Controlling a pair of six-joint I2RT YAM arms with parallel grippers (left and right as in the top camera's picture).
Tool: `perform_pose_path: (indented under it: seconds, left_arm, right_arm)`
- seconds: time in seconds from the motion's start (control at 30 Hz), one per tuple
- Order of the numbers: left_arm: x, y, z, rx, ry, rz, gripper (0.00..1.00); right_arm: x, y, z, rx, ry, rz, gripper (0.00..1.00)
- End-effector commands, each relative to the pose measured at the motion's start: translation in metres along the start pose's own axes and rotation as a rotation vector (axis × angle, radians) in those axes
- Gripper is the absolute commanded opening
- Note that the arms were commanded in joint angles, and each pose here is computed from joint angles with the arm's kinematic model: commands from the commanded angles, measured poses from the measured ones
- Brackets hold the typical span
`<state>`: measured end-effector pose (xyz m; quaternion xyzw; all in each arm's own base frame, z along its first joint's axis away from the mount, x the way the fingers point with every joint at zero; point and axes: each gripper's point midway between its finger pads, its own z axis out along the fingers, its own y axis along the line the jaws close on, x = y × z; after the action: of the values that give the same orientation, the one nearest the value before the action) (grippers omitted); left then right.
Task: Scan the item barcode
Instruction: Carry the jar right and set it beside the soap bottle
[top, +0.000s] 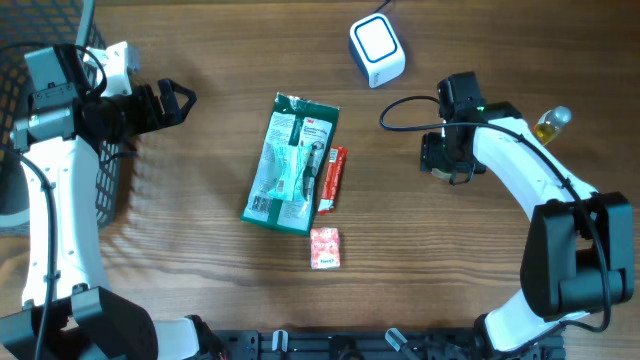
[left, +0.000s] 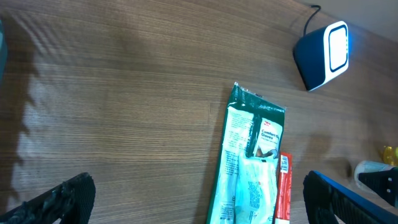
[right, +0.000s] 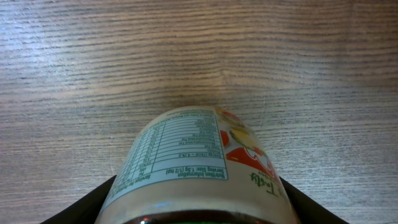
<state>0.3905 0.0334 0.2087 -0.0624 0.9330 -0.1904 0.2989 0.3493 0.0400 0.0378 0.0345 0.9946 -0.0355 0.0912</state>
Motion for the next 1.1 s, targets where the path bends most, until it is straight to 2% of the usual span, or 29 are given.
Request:
perform_pose_path:
  seconds: [0.0,0.03,0.13,0.23,0.3,0.43,0.7,0.73,0.77,0.8,0.83,0.87,0.9,1.07]
  left_arm:
    - [-0.002,-0.002,0.001,0.012,-0.001,0.017,1.0]
    - [-0.002,-0.002,0.001,0.012,-0.002,0.017,1.0]
    - [-0.002,-0.002,0.001,0.012,-0.002,0.017,1.0]
    - [-0.002,-0.002,0.001,0.012,-0.002,0.017,1.0]
    - [-0.002,-0.002,0.001,0.012,-0.002,0.017,1.0]
    - [-0.002,-0.002,0.001,0.012,-0.002,0.017,1.0]
    - [-0.002,-0.002,0.001,0.012,-0.002,0.017,1.0]
    - [-0.002,-0.002,0.001,0.012,-0.002,0.017,1.0]
    - [-0.002,-0.002,0.001,0.012,-0.001,0.017,1.0]
    - [-0.002,-0.002,0.001,0.012,-0.002,0.017,1.0]
    - [-0.002,-0.002,0.001,0.012,-0.002,0.017,1.0]
    - [-0.002,-0.002,0.001,0.012,-0.002,0.017,1.0]
    - [-0.002,-0.002,0.001,0.012,-0.002,0.017,1.0]
    - [-0.002,-0.002,0.001,0.012,-0.001,0.017,1.0]
  right_arm:
    - [0.0,-0.003,0.003,0.018,0.0,0.018,0.57]
    - [0.0,-0.003,0.004,0.018,0.001,0.018,0.74]
    - [0.0,-0.003,0.004,0.018,0.0,0.018,0.87]
    - [-0.001,-0.003,0.004,0.018,-0.001,0.018,0.88]
    - [-0.002,-0.003,0.003,0.017,-0.005,0.017,0.95]
    - [-0.02,0.0,-0.007,0.005,-0.056,0.018,0.95]
    - [-0.078,0.014,-0.1,-0.057,-0.182,0.018,0.95]
    - [-0.079,0.024,-0.108,-0.104,-0.181,0.007,0.93]
    - [-0.077,0.036,-0.112,-0.163,-0.17,-0.002,0.83]
    - [-0.072,0.052,-0.114,-0.241,-0.146,-0.018,0.6]
    - [-0.066,0.062,-0.115,-0.292,-0.123,-0.029,0.29]
    - [-0.061,0.069,-0.114,-0.322,-0.1,-0.034,0.13]
    - [-0.056,0.075,-0.111,-0.337,-0.081,-0.032,0.08]
    - [-0.041,0.093,-0.082,-0.336,-0.062,-0.056,0.08]
